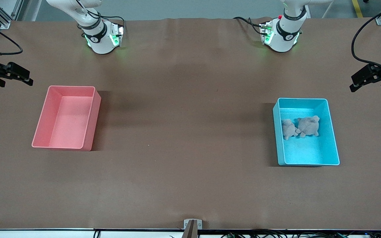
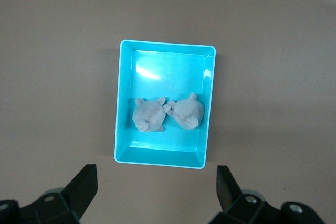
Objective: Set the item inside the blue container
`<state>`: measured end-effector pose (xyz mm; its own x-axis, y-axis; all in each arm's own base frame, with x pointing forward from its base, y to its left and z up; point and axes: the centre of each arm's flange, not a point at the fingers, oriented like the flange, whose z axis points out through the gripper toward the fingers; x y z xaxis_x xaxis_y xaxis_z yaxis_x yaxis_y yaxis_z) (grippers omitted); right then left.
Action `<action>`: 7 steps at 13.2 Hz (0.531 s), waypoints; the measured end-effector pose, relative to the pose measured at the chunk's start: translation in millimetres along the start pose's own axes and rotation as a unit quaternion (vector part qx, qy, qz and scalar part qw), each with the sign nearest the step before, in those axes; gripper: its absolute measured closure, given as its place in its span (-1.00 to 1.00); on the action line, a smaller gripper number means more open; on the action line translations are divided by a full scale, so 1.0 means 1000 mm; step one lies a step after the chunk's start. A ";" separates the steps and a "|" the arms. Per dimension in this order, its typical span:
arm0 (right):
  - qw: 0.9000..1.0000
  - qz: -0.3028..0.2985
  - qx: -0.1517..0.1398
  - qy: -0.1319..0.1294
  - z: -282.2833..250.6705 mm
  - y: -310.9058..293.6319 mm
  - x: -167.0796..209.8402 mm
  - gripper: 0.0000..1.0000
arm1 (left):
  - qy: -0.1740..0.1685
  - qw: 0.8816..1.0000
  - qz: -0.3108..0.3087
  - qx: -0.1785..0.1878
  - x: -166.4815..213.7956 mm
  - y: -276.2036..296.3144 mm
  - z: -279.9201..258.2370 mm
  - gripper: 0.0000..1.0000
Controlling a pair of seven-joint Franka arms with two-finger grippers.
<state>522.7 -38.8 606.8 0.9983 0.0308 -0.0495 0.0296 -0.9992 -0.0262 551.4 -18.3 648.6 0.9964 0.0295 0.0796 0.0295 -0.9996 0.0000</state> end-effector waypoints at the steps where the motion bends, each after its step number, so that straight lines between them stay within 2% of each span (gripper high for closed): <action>1: 1.000 0.000 0.000 0.000 0.000 0.000 0.000 -1.00 | 0.001 1.000 0.001 0.000 0.000 0.001 -0.001 -1.00; 7: 1.000 0.000 0.000 -0.001 0.000 0.000 0.000 -1.00 | 0.001 1.000 -0.001 -0.003 0.000 -0.001 -0.001 -1.00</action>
